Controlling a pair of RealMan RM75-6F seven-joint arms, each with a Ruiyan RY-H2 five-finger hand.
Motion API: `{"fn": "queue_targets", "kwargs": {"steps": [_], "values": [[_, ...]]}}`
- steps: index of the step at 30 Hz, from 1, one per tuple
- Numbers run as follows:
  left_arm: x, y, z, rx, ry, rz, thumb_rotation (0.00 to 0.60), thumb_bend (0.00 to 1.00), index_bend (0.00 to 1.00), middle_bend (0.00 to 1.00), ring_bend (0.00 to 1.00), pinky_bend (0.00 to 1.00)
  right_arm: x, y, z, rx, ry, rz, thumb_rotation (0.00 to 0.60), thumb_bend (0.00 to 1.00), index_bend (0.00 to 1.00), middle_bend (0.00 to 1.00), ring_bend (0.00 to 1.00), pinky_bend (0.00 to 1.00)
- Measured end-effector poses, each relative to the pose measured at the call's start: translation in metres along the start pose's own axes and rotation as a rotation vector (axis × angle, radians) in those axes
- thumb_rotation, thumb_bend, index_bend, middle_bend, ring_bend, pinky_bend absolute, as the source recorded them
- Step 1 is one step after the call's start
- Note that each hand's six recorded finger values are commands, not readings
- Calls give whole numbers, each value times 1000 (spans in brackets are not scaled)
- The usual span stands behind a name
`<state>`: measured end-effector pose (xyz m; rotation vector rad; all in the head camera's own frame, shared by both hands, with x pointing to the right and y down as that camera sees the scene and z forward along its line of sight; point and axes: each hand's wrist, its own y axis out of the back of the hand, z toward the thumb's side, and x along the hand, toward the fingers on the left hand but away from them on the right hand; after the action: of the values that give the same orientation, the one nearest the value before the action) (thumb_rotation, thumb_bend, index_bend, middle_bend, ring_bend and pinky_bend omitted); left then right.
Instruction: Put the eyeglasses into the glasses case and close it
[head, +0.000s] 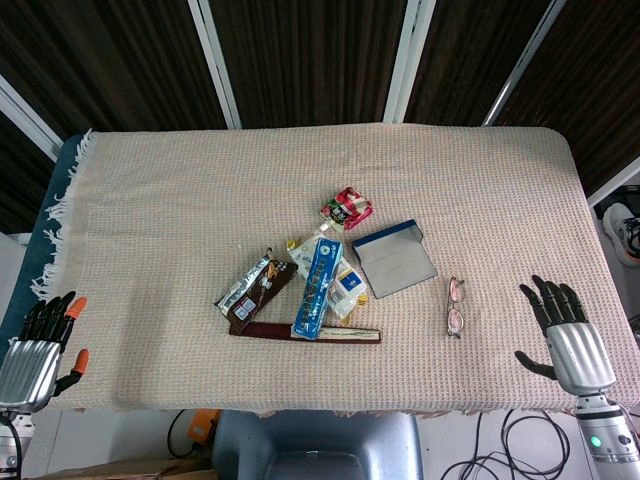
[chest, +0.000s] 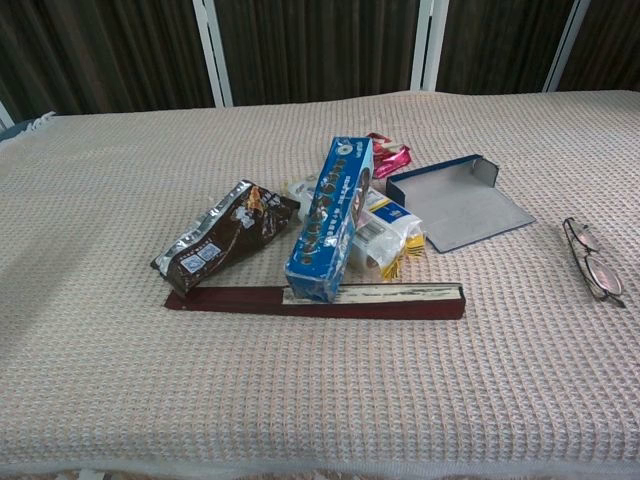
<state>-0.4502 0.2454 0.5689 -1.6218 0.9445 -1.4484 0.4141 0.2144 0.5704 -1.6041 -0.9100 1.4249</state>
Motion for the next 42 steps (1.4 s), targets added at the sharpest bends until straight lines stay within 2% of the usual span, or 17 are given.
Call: {"fn": "queue_targets", "kwargs": {"steps": [7, 13, 20, 25, 29, 35, 42], "values": [[3, 0, 1, -4, -7, 1, 600, 441, 0, 0, 0, 18, -10, -2, -3, 25, 5, 3, 600, 279, 22, 0, 0, 0], [3, 4, 2, -11, -9, 20, 600, 442, 0, 0, 0, 18, -41, -5, -7, 142, 68, 43, 600, 279, 120, 0, 0, 0], [4, 5, 1, -6, 3, 30, 600, 441, 0, 0, 0, 19, -83, -14, 5, 323, 218, 158, 600, 292, 245, 0, 0, 0], [4, 5, 2, -2, 3, 34, 600, 441, 0, 0, 0, 18, -105, -17, 30, 437, 360, 180, 600, 348, 357, 0, 0, 0], [5, 4, 3, 1, 5, 30, 600, 442, 0, 0, 0, 19, -115, -29, 42, 521, 435, 218, 600, 395, 380, 0, 0, 0], [6, 4, 2, 1, 7, 30, 600, 442, 0, 0, 0, 19, -124, -47, 47, 598, 461, 275, 600, 441, 389, 0, 0, 0], [6, 4, 2, -2, 8, 33, 600, 441, 0, 0, 0, 19, -139, -66, 56, 612, 459, 320, 600, 443, 393, 0, 0, 0]]}}
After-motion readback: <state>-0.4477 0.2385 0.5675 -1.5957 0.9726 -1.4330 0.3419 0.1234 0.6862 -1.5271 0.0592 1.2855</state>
